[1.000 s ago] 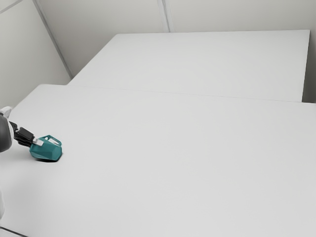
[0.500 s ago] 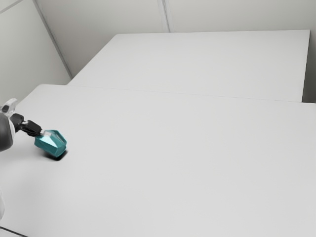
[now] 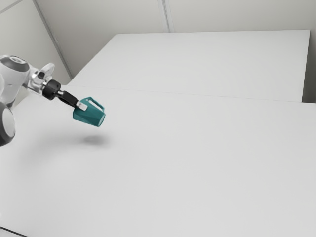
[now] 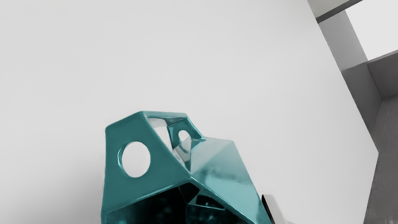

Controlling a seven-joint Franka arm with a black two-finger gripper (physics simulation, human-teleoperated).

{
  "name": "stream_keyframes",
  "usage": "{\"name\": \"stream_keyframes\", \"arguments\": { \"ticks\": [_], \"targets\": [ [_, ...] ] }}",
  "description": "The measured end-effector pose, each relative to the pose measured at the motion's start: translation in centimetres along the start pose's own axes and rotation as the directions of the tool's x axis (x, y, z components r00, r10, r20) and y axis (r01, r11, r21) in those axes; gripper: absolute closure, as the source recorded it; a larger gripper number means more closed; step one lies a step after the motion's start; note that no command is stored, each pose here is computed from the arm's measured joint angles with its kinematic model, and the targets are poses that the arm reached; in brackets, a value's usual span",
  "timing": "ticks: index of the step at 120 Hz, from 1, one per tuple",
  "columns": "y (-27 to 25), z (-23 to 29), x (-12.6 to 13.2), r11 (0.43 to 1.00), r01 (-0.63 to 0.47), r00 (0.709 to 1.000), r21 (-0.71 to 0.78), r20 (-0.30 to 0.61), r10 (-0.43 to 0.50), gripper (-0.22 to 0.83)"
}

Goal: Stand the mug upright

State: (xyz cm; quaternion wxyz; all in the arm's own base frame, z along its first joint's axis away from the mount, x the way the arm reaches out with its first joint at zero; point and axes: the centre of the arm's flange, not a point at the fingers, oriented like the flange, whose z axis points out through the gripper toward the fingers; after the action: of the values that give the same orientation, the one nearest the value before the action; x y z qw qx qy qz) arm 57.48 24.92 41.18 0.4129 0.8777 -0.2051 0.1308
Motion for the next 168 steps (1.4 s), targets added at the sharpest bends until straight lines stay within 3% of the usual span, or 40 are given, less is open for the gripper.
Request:
{"name": "stream_keyframes", "arguments": {
  "ticks": [20, 45, 57, 71, 115, 168],
  "targets": [
    [9.6, 4.0, 0.9, 0.979, -0.103, 0.975, 0.177, 0.213, 0.064, 0.79],
    [14.5, 9.5, 1.7, 0.877, -0.309, 0.881, 0.368, 0.457, 0.119, 0.79],
    [15.5, 11.8, 2.6, 0.814, -0.400, 0.838, 0.422, 0.528, 0.138, 0.79],
    [15.8, 12.4, 2.5, 0.747, -0.460, 0.812, 0.480, 0.568, 0.136, 0.79],
    [15.8, 14.3, -0.9, 0.611, -0.540, 0.789, 0.579, 0.601, 0.128, 0.79],
    [15.8, 16.5, -4.7, 0.607, -0.479, 0.839, 0.634, 0.534, 0.105, 0.79]
  ]
}}
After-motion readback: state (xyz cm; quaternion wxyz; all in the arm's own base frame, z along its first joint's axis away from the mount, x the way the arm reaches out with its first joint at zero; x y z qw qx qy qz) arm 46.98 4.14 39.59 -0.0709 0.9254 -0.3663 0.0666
